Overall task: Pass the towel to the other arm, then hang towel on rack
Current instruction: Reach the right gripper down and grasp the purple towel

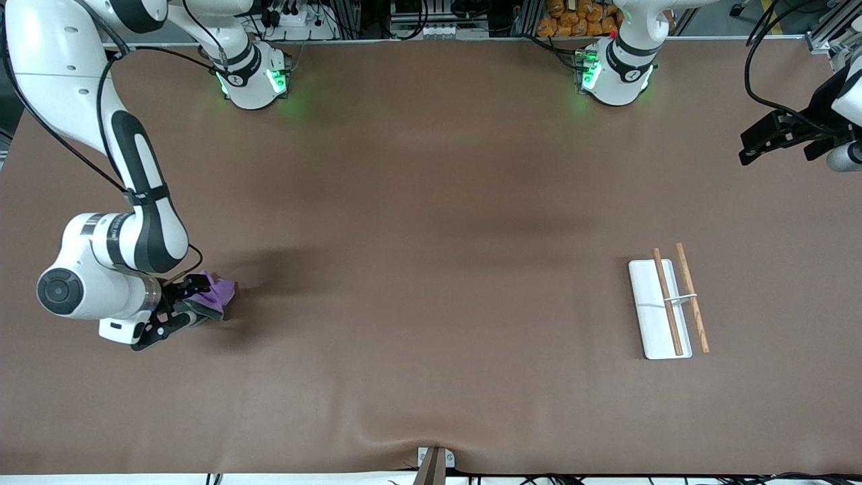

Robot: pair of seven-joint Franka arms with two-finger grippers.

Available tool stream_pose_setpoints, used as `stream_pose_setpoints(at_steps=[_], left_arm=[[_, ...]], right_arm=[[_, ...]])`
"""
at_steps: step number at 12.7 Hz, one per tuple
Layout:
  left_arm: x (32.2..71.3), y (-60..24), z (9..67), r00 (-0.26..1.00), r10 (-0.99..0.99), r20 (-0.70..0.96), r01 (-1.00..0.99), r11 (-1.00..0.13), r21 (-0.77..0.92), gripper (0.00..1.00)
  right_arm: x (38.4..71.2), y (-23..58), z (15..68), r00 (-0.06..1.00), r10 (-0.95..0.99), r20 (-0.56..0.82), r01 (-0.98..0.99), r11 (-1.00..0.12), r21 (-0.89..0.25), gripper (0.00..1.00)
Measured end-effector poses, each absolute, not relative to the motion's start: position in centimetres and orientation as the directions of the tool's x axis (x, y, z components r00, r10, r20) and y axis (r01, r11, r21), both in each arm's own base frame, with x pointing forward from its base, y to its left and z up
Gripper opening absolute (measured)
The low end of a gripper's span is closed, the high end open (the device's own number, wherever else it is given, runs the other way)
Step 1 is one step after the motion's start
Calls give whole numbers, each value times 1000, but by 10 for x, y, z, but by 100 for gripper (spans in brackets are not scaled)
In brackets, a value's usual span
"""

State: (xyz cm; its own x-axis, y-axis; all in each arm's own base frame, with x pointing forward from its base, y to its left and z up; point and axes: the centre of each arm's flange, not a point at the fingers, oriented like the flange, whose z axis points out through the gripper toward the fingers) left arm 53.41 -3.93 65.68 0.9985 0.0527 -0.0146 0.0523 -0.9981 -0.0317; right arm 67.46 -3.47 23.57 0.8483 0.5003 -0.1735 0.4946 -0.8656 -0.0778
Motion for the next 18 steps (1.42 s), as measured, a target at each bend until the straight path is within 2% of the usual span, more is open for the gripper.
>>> stream_pose_setpoints(at_steps=[5, 13, 14, 18], left_arm=[[534, -39, 657, 998, 53, -15, 52, -998, -32, 100], [536, -39, 652, 998, 53, -24, 52, -998, -32, 100], [536, -39, 652, 998, 53, -24, 52, -998, -32, 100], [536, -39, 652, 998, 54, -25, 53, -998, -32, 100]], right_arm=[[672, -36, 218, 842, 503, -195, 495, -864, -92, 100], [671, -37, 215, 843, 500, -198, 491, -866, -94, 5], [672, -36, 216, 843, 501, -197, 492, -865, -94, 2], [679, -10, 248, 837, 519, -173, 501, -854, -140, 2]])
